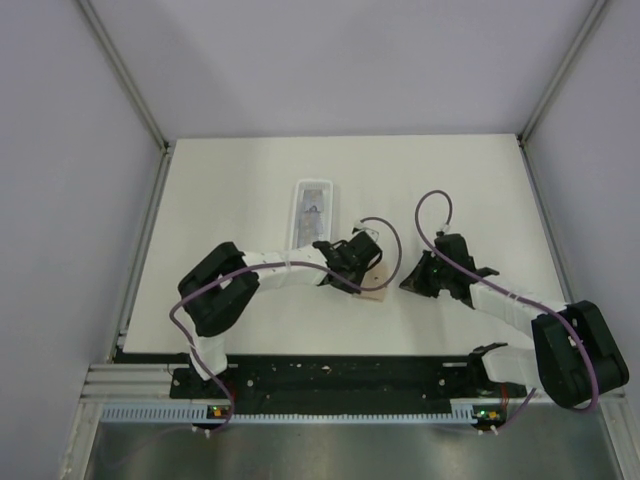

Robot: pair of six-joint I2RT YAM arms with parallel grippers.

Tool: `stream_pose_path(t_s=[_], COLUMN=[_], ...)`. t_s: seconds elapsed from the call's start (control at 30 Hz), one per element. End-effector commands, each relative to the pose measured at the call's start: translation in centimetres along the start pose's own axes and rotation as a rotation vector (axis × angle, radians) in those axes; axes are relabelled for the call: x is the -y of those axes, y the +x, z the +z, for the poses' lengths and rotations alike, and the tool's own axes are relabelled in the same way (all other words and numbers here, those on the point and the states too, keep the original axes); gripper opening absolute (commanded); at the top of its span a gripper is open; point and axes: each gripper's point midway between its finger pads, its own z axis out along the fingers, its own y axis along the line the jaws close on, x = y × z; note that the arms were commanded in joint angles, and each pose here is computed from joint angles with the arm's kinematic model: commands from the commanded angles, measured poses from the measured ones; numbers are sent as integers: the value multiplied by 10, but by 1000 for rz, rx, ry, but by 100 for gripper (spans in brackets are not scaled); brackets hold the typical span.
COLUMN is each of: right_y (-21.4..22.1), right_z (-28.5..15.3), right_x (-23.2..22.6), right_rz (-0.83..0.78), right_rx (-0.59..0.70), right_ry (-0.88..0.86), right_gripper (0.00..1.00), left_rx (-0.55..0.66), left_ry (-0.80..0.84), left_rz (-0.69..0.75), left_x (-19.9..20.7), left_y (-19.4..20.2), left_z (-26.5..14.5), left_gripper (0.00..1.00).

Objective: Put the credit cards into the card holder
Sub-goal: Open the card holder at the center of the board.

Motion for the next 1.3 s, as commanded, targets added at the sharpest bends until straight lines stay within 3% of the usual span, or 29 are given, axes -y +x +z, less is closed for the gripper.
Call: stream_pose_path(t_s=[0.0,0.1,0.3,0.4,0.53,0.77,0.8,0.87,0.9,1.07,1.17,1.27], right_y=[-2,-4,-6,-9,-16,-19,-18,-16,-15,-7,-3,2], right_z=[-3,-5,-10,-14,-21,-21,-20,-18,-17,-16,-15,-15], right_x=[-9,-11,-22,-32,-44,-54,-56,-56,-55,-51,-50,-51], right_rz=[-39,-52,-113,-150,-190,-220,-220,-209,-202,-180,-178,-181], right_rx=[16,23,19,28,39,35,30,19,17,15,8,-5], right_ry=[-35,-44,-90,-131,-167,-159,-158,-152,-146,-140,-141,-144], right_gripper=[0,3,20,26,27,27,28,28,28,32,38,44], left_rx=[-28,12,102,139,187,332,343,357,375,437,444,426], left_ry=[71,81,68,110,252,327,311,263,248,131,193,260], left_rz=[-27,-44,-87,-112,-174,-242,-248,-263,-268,-373,-409,-409], left_x=[15,15,7,9,13,1,-3,-13,-16,-48,-53,-48], left_y=[19,15,1,-2,-12,-32,-33,-33,-36,-34,-37,-34], left_z=[-15,-18,-31,-36,-46,-67,-69,-73,-77,-89,-88,-87], left_gripper=[0,0,1,14,16,54,62,90,99,99,98,91])
